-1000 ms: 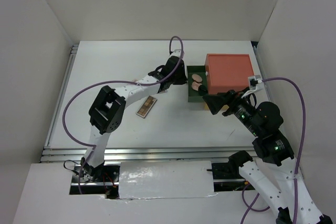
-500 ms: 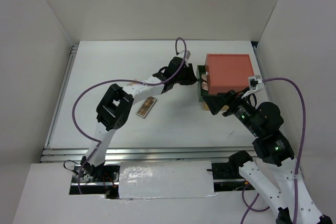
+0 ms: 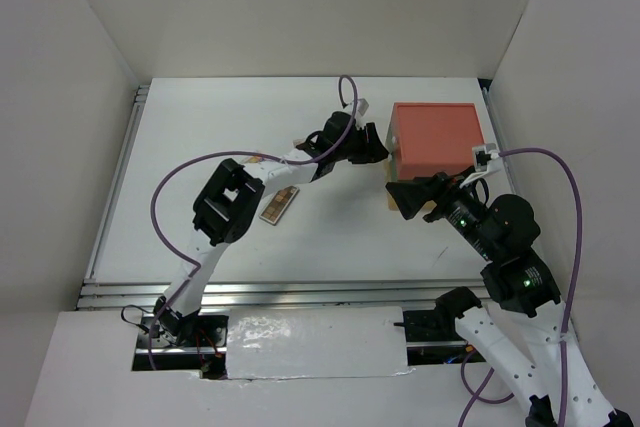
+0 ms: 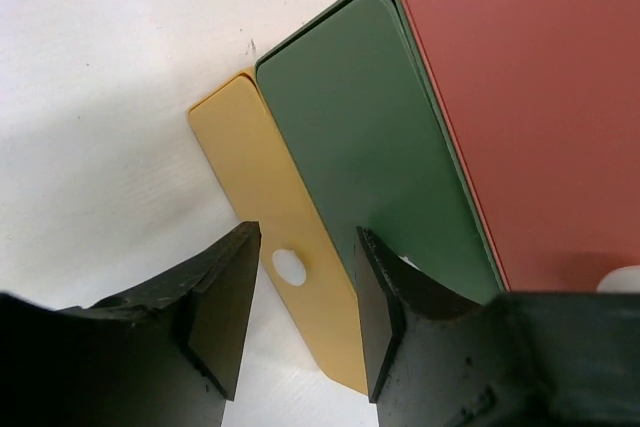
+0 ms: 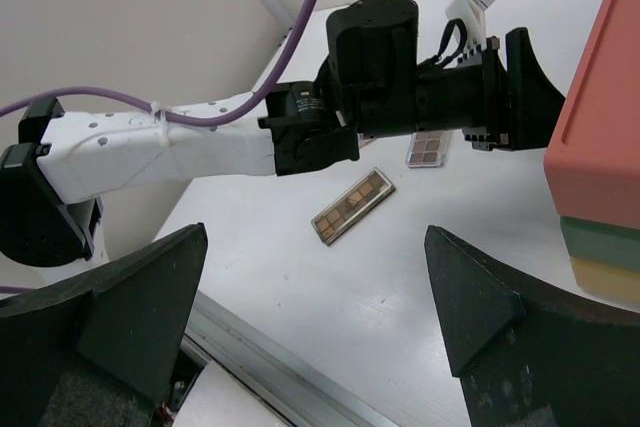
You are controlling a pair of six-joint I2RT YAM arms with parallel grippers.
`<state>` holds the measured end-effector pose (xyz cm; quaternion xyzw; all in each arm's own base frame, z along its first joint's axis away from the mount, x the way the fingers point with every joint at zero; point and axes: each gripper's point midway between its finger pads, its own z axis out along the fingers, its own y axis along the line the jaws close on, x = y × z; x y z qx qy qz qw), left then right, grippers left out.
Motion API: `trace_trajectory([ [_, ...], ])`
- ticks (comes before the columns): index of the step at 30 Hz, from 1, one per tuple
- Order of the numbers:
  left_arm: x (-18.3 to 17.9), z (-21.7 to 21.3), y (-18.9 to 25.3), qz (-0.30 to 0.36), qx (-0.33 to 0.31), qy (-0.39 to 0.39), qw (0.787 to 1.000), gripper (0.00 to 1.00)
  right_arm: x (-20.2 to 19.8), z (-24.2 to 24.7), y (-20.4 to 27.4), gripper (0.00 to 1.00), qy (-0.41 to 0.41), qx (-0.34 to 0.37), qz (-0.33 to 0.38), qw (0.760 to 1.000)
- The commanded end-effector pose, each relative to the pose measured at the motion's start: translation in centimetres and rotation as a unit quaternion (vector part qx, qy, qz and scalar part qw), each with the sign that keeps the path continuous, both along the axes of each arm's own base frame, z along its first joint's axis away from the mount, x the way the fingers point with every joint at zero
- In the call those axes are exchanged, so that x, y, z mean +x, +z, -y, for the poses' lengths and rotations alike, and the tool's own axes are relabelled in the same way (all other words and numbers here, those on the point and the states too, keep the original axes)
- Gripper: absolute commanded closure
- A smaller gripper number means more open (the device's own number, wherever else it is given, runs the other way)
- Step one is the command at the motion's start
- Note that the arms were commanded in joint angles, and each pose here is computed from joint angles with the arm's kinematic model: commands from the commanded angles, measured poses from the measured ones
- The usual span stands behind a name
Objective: Organize the makeup
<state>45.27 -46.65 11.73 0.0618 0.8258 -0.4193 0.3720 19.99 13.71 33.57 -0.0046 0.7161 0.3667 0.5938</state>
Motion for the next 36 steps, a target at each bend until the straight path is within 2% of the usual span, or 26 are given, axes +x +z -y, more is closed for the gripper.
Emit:
trace_trajectory([
  [1,0.2,1.3,2.3,0.029,-0.041,-0.016,0.999,0.43,0.0,-0.2,0.3,0.03,0.006,-0.004,0.011,1.0],
  [4,0.3,1.2,2.0,0.027,-0.039,-0.015,0.999,0.4,0.0,-0.1,0.3,0.03,0.005,-0.005,0.011,1.0],
  [8,0.8,0.2,0.8,0.011,-0.031,0.008,0.999,0.27,0.0,0.0,0.4,0.03,0.003,-0.006,0.011,1.0],
  [9,0.7,-0.5,-0.6,-0.011,-0.028,0.024,0.999,0.25,0.0,0.0,0.3,0.03,0.001,-0.006,0.01,1.0],
  [11,1.3,-1.6,-0.4,-0.012,-0.049,0.041,0.998,0.18,0.0,-0.1,0.3,0.03,0.003,-0.007,0.01,1.0],
  [13,1.1,-2.7,-1.9,-0.036,-0.065,0.05,0.996,0.16,0.1,-0.1,0.2,0.03,0.004,-0.008,0.009,1.0],
  [20,0.6,-1.8,-2.7,-0.056,-0.111,0.014,0.992,0.17,0.2,-0.3,0.1,0.03,0.007,-0.006,0.008,1.0],
  [26,-0.9,-0.2,-4.6,-0.119,-0.176,-0.024,0.977,0.23,0.1,-0.4,-0.1,0.03,0.01,-0.004,0.007,1.0],
  [36,-3.0,0.2,-8.1,-0.198,-0.226,-0.045,0.953,0.29,0.1,-0.5,-0.3,0.03,0.012,-0.003,0.008,1.0],
])
